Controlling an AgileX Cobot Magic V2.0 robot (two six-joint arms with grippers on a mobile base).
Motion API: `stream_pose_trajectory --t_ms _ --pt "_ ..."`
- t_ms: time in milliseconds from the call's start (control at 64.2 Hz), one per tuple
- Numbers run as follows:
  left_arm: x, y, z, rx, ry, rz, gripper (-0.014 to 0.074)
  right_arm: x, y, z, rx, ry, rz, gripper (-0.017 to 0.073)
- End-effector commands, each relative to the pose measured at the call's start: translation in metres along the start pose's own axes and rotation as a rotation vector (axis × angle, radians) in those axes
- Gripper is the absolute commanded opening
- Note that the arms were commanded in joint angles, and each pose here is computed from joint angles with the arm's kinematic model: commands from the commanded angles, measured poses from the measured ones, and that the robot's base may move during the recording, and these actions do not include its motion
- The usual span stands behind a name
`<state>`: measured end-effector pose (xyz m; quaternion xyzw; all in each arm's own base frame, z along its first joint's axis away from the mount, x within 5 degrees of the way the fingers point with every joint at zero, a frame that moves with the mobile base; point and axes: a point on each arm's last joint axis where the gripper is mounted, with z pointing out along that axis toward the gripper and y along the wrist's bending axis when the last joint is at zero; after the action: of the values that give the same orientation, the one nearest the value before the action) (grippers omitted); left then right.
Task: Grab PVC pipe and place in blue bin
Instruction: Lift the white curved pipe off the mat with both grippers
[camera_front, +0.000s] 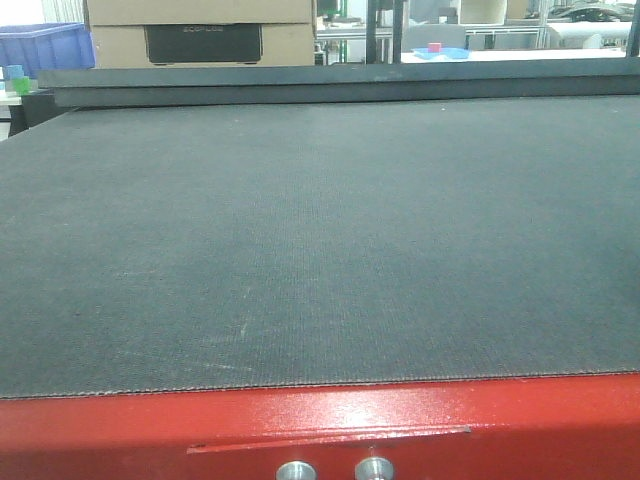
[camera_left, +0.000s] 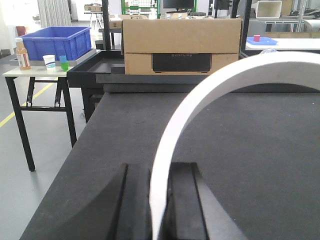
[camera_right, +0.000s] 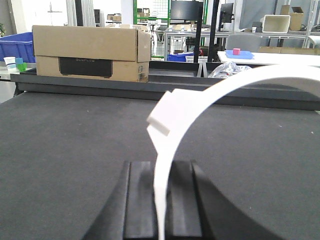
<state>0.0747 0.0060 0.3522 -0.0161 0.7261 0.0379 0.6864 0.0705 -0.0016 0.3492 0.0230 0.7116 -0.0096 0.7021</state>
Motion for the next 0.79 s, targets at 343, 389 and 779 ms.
stream_pose_trajectory --t_ms 343,389,779 --pt "0.0056 -0.0002 0.0018 0.000 -0.002 -0.003 -0.0111 -0.0044 -0.0011 -0.0016 0.013 -0.059 -0.011 -0.0168" --pt "0.0056 -0.0002 0.0018 0.000 -0.002 -0.003 -0.0111 -0.0044 -0.0011 -0.0016 0.013 -0.059 -0.011 -0.0168" --pt "0.0048 -0.0002 0.0018 0.000 -0.011 -0.003 -0.0111 -0.0042 -0.0010 -0.0016 0.013 -0.057 -0.011 -0.0168"
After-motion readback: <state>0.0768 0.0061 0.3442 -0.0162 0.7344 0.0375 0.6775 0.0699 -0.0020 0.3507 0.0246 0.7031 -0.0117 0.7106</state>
